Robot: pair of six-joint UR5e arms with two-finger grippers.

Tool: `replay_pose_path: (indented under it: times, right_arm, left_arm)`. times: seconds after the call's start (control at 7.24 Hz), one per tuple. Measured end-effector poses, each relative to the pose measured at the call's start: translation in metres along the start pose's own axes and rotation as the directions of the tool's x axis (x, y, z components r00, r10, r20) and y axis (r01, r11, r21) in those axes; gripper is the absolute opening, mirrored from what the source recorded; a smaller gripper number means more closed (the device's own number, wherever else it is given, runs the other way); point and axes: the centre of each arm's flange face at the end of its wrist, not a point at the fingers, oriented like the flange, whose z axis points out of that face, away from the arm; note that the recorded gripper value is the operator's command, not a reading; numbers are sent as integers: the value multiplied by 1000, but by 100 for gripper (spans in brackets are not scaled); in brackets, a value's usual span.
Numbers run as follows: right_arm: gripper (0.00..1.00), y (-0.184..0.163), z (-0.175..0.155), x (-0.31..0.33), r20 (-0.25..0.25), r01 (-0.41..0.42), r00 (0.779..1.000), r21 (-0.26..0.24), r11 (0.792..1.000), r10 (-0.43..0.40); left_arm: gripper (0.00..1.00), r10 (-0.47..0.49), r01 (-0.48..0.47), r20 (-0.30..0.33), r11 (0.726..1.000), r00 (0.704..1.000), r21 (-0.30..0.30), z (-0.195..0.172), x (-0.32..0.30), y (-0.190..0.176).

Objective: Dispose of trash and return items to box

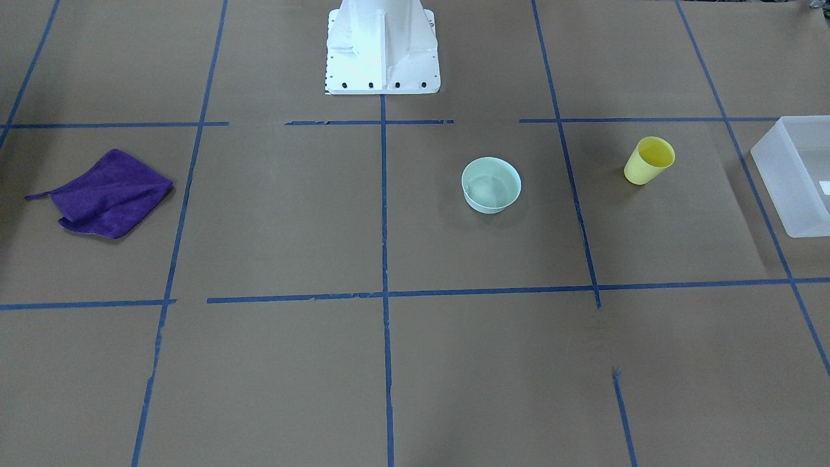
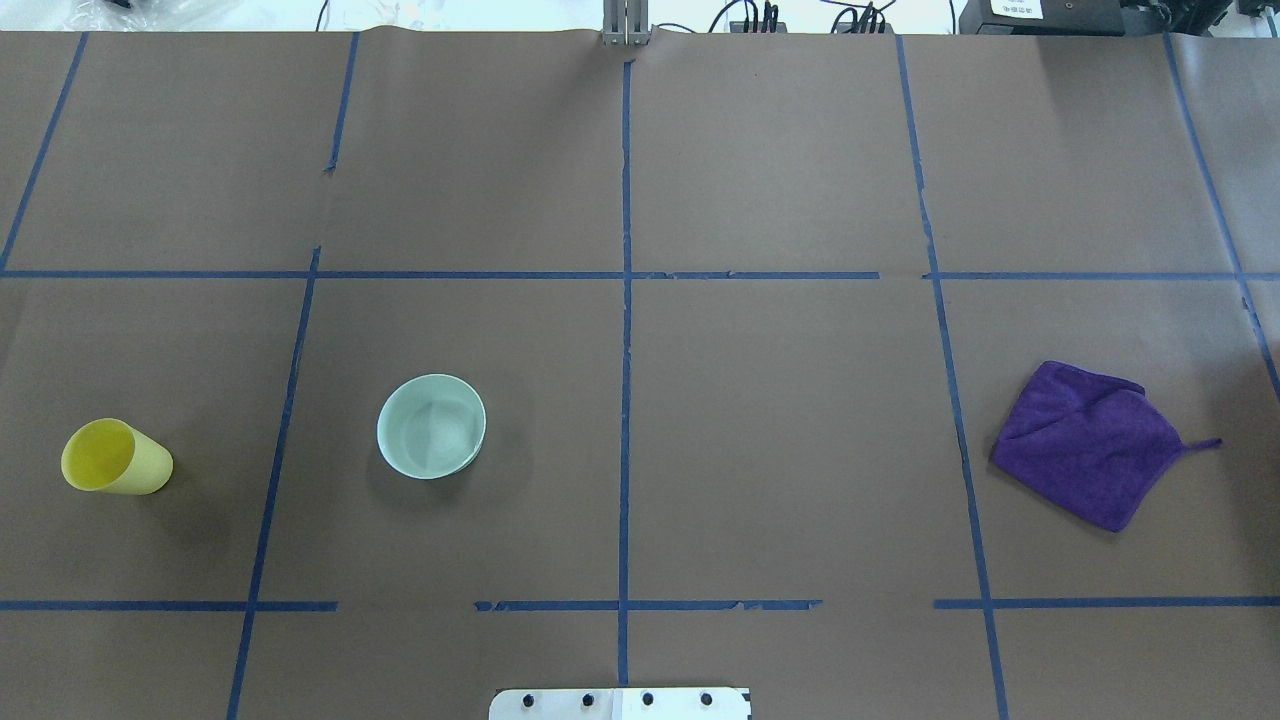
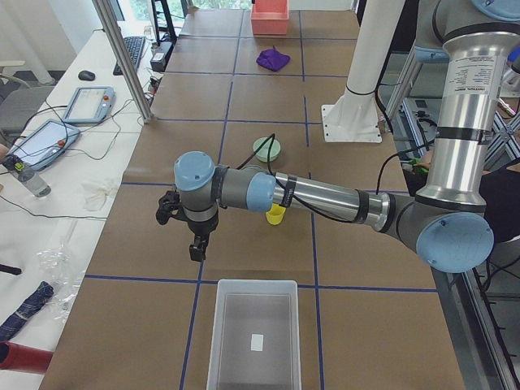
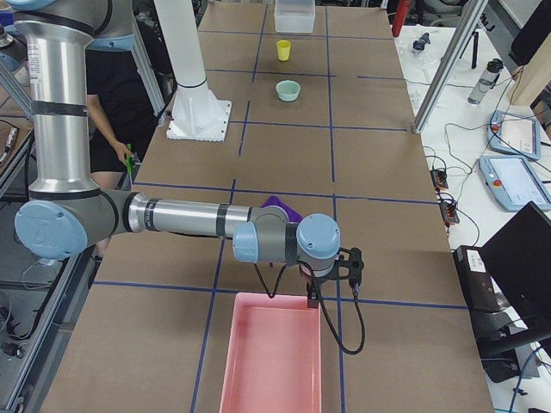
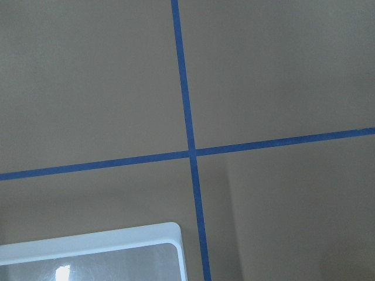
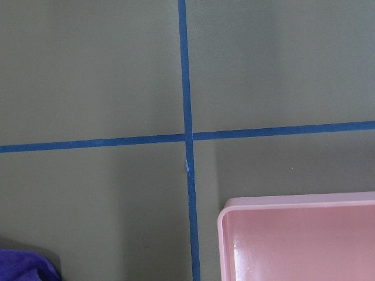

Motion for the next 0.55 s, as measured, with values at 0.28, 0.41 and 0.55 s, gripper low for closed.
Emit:
replay_pose_path:
  times: [0.28, 0.41, 0.55]
  right_arm:
    - [100, 1, -6, -8, 6, 13, 1000, 12, 1000, -13]
    - [100, 4, -10, -12, 10, 18, 1000, 16, 1000, -19]
    - [100, 7, -12, -15, 15, 22, 1000, 19, 1000, -22]
  left_arm:
    - [100, 83, -82, 2, 993, 997, 87, -38, 43, -21]
    - [100, 106, -105, -9, 988, 994, 114, -49, 59, -28]
    - [100, 118, -114, -22, 986, 993, 120, -50, 66, -30]
